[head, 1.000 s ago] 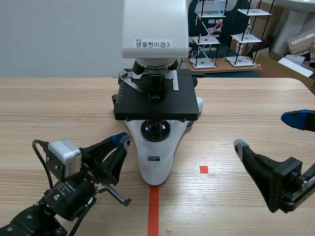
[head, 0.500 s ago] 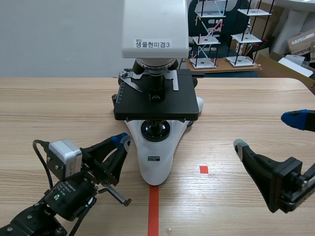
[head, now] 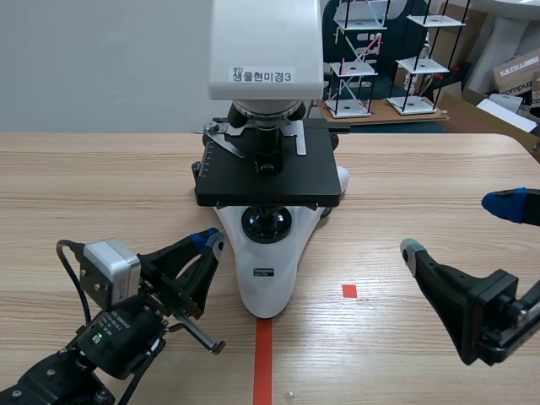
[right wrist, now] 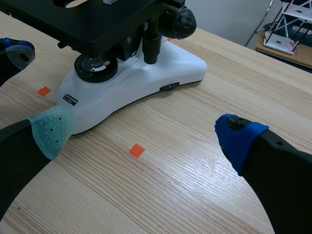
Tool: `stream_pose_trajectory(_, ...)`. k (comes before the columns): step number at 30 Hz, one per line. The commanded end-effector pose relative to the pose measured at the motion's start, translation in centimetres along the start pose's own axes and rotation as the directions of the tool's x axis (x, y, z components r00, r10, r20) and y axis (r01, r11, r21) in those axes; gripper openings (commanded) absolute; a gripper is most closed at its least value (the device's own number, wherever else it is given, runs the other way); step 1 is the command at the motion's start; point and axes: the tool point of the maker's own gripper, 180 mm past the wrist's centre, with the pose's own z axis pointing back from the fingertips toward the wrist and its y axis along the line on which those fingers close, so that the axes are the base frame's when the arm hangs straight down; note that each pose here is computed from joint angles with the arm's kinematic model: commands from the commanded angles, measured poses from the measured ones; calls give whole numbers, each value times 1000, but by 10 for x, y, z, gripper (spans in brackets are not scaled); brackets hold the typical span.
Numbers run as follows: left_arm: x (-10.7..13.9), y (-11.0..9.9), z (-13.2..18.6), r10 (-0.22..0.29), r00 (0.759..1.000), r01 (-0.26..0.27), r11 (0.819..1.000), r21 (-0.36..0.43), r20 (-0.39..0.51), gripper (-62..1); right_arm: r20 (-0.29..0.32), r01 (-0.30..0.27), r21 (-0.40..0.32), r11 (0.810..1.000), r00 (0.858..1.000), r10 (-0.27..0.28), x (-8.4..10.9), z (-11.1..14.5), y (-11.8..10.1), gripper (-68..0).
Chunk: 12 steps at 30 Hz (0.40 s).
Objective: Point at the diaphragm
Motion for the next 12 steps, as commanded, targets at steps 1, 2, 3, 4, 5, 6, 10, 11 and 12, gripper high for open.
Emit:
stream_pose_trajectory(1,11,1,-8,-4,999,5,1000,-5,48,-558,29,-12,-4,1000,1000,12,9,0,-3,-42)
stream_pose_trajectory(2,11,1,-8,-4,999,5,1000,-5,47,-558,28,-12,-4,1000,1000,12,9,0,-3,-42)
stream_pose_trajectory(3,11,1,-8,-4,999,5,1000,-5,47,-558,28,-12,-4,1000,1000,12,8,0,-3,-42)
stream_pose_trajectory(4,11,1,-8,-4,999,5,1000,-5,47,-558,28,-12,-4,1000,1000,12,8,0,-3,-42)
stream_pose_trajectory(5,11,1,-8,-4,999,5,1000,-5,47,-558,28,-12,-4,1000,1000,12,8,0,-3,-42)
stream_pose_trajectory(6,11,1,-8,-4,999,5,1000,-5,47,-558,28,-12,-4,1000,1000,12,9,0,-3,-42)
stream_pose_trajectory(10,11,1,-8,-4,999,4,1000,-5,48,-558,24,-12,-4,1000,1000,12,8,0,-3,-42)
stream_pose_trajectory(11,11,1,-8,-4,999,4,1000,-5,48,-558,24,-12,-4,1000,1000,12,8,0,-3,-42)
stream_pose_trajectory(12,11,1,-8,-4,999,4,1000,-5,48,-558,24,-12,-4,1000,1000,12,8,0,-3,-42)
